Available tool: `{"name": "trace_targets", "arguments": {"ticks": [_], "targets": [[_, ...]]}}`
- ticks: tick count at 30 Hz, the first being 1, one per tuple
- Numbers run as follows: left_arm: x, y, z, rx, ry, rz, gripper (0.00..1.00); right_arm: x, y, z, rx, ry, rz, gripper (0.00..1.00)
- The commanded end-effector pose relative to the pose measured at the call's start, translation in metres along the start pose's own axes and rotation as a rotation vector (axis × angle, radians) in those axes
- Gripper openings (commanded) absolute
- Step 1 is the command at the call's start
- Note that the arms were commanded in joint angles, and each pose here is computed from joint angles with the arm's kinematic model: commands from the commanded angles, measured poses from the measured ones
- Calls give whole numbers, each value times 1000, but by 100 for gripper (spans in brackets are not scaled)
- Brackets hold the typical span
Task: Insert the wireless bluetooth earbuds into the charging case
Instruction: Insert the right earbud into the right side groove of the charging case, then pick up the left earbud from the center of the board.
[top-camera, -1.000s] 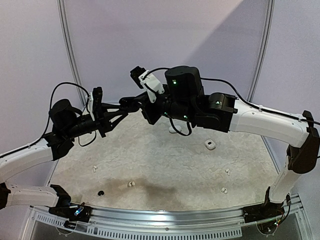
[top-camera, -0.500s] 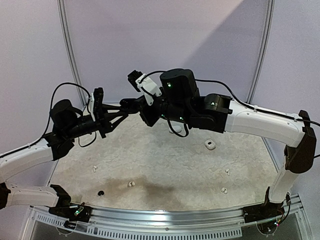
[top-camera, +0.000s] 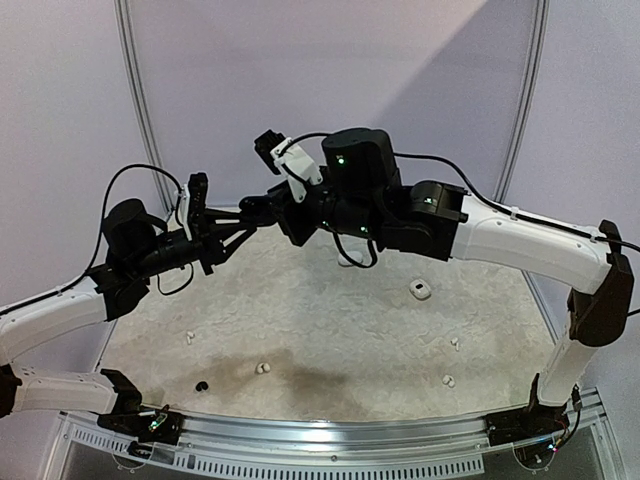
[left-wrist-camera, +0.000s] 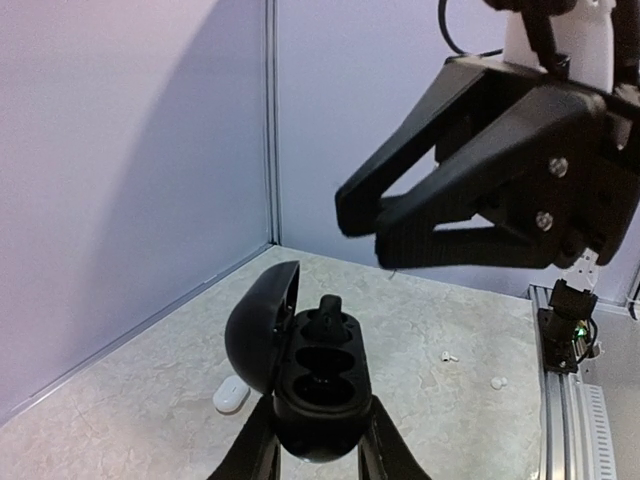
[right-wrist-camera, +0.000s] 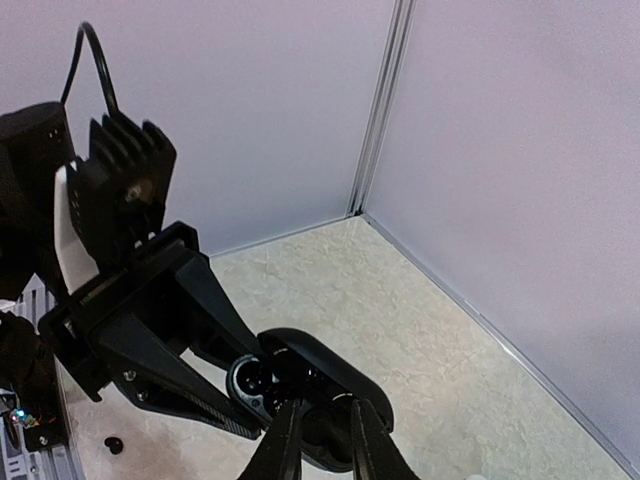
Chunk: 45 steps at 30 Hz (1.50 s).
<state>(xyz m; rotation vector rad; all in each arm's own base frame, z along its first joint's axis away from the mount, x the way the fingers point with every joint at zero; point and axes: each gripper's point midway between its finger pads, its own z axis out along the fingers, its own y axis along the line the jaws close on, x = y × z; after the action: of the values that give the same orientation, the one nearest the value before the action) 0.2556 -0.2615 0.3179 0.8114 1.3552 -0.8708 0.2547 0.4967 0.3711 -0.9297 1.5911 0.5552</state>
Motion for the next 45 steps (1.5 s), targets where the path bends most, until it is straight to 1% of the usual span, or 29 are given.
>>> {"name": "trace_targets", "arguments": {"ticks": [1, 3, 6, 9, 11, 16, 17, 19, 20, 23, 24, 27, 29, 31, 33, 34, 37, 38, 41, 45], "targets": [[10, 0, 1, -22, 27, -78, 0, -53, -15, -21, 19, -153, 50, 18], [11, 3, 0, -37, 32, -93, 0, -63, -17, -29, 15, -183, 53, 18], [12, 10, -1, -76, 38, -113, 0, -66, -18, -35, 14, -188, 54, 20], [11, 23, -4, -135, 41, -141, 0, -59, -24, -36, 42, -164, 77, 22], [6, 35, -9, -185, 33, -164, 0, -52, -31, -35, 62, -139, 128, 24], [-8, 63, -29, -313, -19, -178, 0, -9, -39, -19, 125, 8, 236, 29], [-10, 70, -36, -346, -34, -186, 0, 6, -38, -11, 138, 59, 250, 31], [-13, 83, -50, -419, -60, -198, 0, 19, -33, 1, 136, 126, 294, 37], [-14, 88, -57, -453, -69, -202, 0, 36, -25, 14, 121, 184, 307, 41], [-15, 100, -79, -538, -65, -206, 0, 60, 2, 40, 42, 277, 335, 50], [-13, 102, -86, -562, -50, -197, 0, 77, 15, 53, 21, 316, 330, 53], [-9, 101, -107, -626, -3, -143, 0, 114, 53, 76, -23, 378, 294, 60], [-4, 101, -122, -674, 12, -140, 0, 132, 82, 86, -73, 395, 278, 65], [3, 102, -138, -723, 29, -169, 0, 151, 113, 98, -131, 412, 266, 67], [14, 97, -147, -742, 59, -198, 0, 162, 143, 105, -182, 414, 243, 68], [17, 95, -150, -742, 68, -203, 0, 176, 160, 111, -206, 429, 220, 68], [21, 93, -150, -735, 90, -211, 0, 191, 205, 116, -300, 428, 141, 71], [21, 93, -150, -732, 90, -211, 0, 203, 217, 120, -328, 433, 109, 71], [19, 93, -144, -709, 81, -197, 0, 226, 235, 125, -381, 427, 33, 72], [20, 94, -138, -680, 77, -190, 0, 253, 254, 131, -467, 443, 19, 72]]}}
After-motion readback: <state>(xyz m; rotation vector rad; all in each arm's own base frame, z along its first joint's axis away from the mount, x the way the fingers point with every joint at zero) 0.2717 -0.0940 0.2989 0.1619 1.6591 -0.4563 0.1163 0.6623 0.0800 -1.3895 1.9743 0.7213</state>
